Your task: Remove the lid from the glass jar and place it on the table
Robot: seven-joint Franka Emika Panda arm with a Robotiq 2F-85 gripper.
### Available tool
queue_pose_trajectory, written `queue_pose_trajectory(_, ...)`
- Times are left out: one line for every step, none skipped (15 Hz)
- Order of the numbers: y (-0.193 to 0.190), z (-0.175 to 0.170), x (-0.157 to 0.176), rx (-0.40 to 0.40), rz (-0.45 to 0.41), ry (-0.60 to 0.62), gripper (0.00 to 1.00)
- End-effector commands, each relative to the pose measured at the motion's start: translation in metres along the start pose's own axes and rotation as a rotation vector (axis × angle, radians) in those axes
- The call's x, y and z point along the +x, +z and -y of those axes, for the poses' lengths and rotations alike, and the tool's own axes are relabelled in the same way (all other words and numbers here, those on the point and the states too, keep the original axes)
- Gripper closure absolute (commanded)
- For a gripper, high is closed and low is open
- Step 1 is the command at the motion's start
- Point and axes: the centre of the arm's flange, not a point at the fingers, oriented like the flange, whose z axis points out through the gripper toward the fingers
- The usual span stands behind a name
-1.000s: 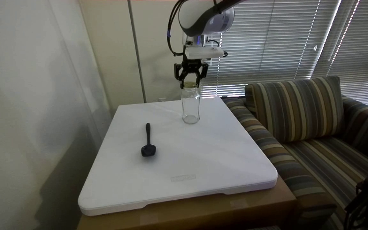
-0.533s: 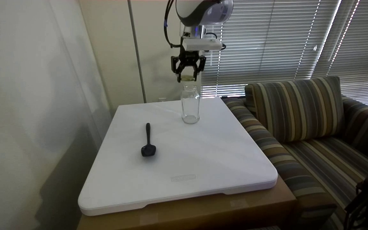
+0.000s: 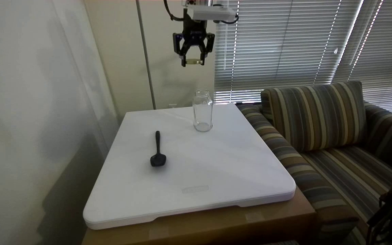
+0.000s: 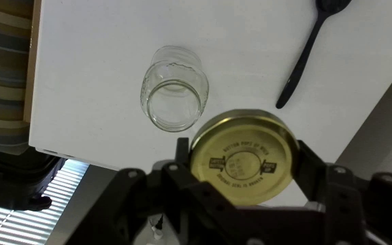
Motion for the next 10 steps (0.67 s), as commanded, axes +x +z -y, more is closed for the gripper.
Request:
queue_pose_trajectory(-0.013, -0.003, -0.034, -0.010, 0.003, 0.030, 0.52)
queue_pose_trajectory(-0.014, -0.001, -0.038, -0.006, 0.007, 0.044, 0.52)
queue_pose_trajectory(-0.008, -0.001, -0.046, -0.007, 0.021, 0.053, 0.52)
queue_pose_trajectory(-0.004, 0.000, -0.059, -0.008, 0.033, 0.058, 0.52)
queue_pose_trajectory(0.001, 0.000, -0.068, -0.006, 0.054, 0.057, 0.52)
queue_pose_trajectory(0.005, 0.000, -0.078, -0.005, 0.075, 0.048, 0.52)
queue_pose_trajectory(0.010, 0.001, -0.087, -0.006, 0.092, 0.039, 0.52)
queue_pose_trajectory(0.013, 0.002, -0.104, -0.002, 0.104, 0.030, 0.52)
queue_pose_trajectory(0.015, 0.002, -0.110, -0.005, 0.108, 0.032, 0.52)
queue_pose_trajectory(0.020, 0.021, -0.048, -0.019, 0.100, 0.029, 0.52)
